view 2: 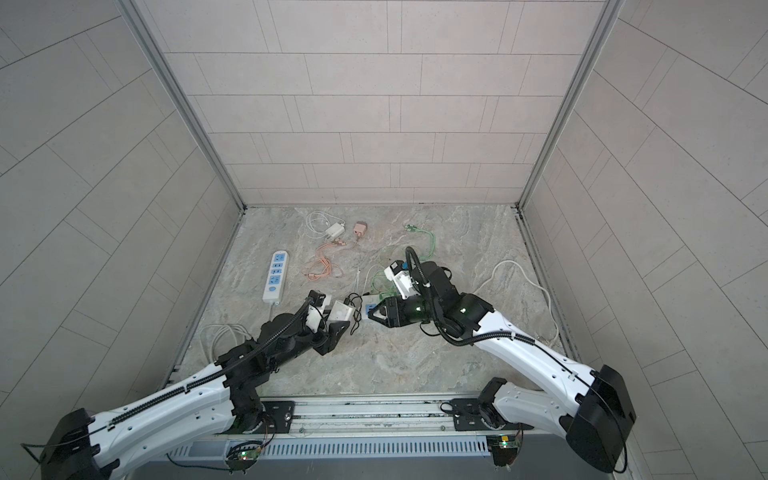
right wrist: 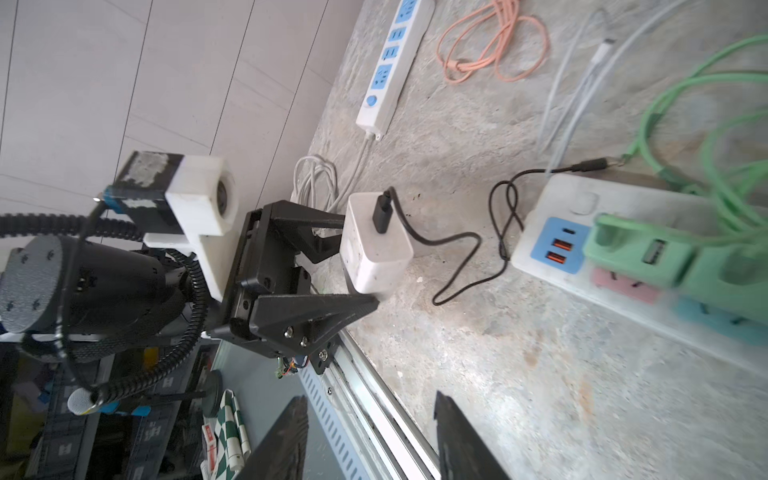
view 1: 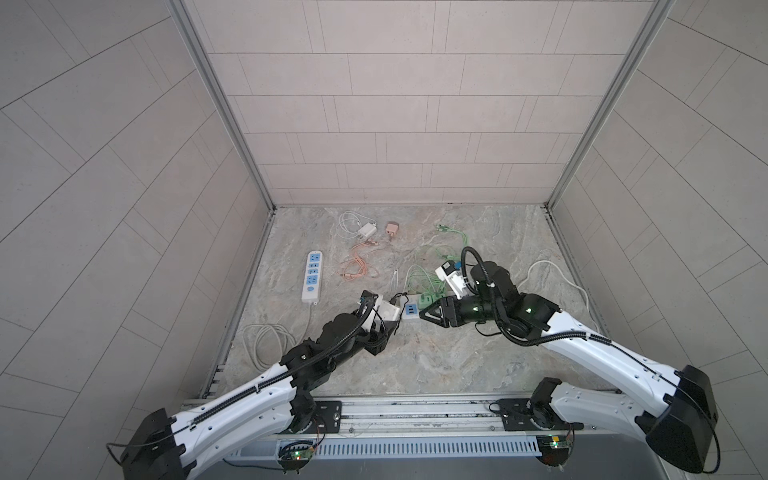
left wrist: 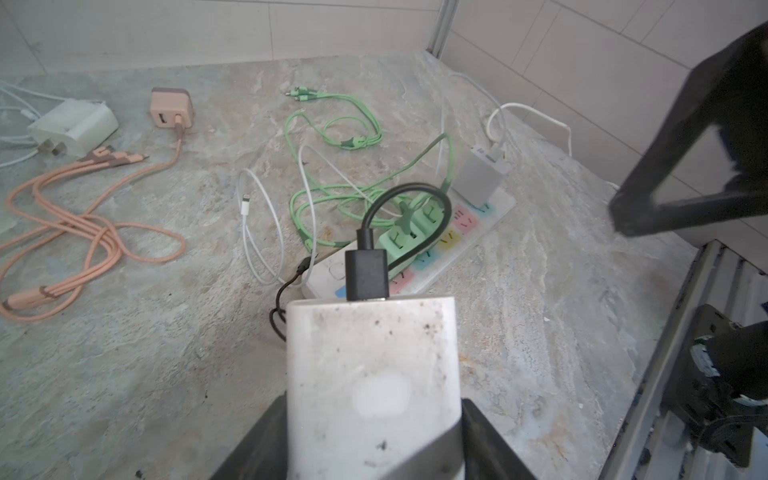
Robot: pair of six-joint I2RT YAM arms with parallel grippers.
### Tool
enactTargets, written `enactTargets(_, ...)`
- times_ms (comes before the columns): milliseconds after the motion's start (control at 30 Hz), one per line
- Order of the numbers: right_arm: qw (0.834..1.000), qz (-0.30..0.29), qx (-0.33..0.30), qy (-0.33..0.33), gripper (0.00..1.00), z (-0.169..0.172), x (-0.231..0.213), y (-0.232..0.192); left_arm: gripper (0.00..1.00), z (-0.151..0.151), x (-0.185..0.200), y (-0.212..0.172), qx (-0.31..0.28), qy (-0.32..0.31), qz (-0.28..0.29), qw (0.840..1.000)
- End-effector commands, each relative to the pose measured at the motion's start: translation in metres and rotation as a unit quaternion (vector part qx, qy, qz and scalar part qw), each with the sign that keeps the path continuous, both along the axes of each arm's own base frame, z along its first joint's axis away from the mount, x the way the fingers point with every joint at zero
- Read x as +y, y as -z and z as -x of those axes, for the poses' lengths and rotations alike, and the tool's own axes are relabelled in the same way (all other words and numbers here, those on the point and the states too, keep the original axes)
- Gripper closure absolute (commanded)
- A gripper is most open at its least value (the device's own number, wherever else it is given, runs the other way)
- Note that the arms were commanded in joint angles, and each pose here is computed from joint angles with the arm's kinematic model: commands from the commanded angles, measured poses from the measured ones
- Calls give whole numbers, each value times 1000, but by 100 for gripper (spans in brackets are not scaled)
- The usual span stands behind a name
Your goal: Insert the plug
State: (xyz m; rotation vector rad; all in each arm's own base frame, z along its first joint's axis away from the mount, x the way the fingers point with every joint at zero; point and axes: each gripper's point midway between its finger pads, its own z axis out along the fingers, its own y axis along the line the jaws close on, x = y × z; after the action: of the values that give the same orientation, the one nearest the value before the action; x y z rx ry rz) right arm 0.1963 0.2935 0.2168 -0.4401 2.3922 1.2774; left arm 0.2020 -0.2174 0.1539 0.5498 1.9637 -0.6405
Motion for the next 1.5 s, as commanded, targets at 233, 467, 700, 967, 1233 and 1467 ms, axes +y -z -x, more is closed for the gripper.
enactTargets(233,1000,15,5,-12,50,-2,50,5,60,11,-8,-35,-64,47,43,996)
enactTargets(467,999,42,-6,13,47,-14,49,8,60,18,-2,-42,-75,51,58,994)
enactTargets(700,1000,15,3,-5,47,-16,67,0,60,21,-4,-41,-69,60,62,994)
enactTargets(967,999,-12,18,-34,50,-10,79,-3,60,23,-7,-41,-68,70,63,993)
enactTargets(1233,998,6,31,-45,61,-4,78,14,59,24,-10,-40,-67,78,62,993)
enactTargets(1467,999,26,14,-45,80,-3,70,18,42,23,-5,-48,-76,65,68,993)
